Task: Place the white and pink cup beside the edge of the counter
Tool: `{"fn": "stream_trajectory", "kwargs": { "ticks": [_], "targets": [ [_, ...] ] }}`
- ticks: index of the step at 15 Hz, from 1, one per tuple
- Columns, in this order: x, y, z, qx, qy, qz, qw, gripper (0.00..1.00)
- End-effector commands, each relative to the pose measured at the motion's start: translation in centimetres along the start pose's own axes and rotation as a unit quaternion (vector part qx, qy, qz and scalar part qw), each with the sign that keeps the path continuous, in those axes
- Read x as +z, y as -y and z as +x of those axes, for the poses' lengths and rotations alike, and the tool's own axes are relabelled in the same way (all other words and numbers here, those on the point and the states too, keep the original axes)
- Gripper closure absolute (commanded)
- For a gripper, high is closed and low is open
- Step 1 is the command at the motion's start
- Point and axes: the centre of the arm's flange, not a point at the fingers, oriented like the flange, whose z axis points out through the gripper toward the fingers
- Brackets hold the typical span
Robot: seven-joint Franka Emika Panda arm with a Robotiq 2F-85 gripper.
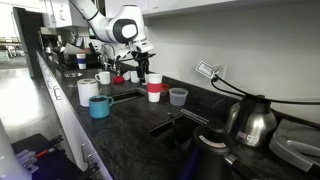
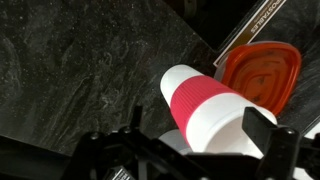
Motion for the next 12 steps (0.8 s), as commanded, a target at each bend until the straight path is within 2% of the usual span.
{"fn": "stream_trajectory", "kwargs": {
  "ticks": [1,5,12],
  "targets": [
    [-1.0,-0.3,-0.1,-0.015,-0.002,0.018,0.9997,0.00],
    [-1.8,-0.3,0.9,-0.014,-0.012,0.025,0.9995,0.00],
    [-0.6,0.1,1.5,-0.013,-0.022,0.013,0.9996,0.00]
  ]
}}
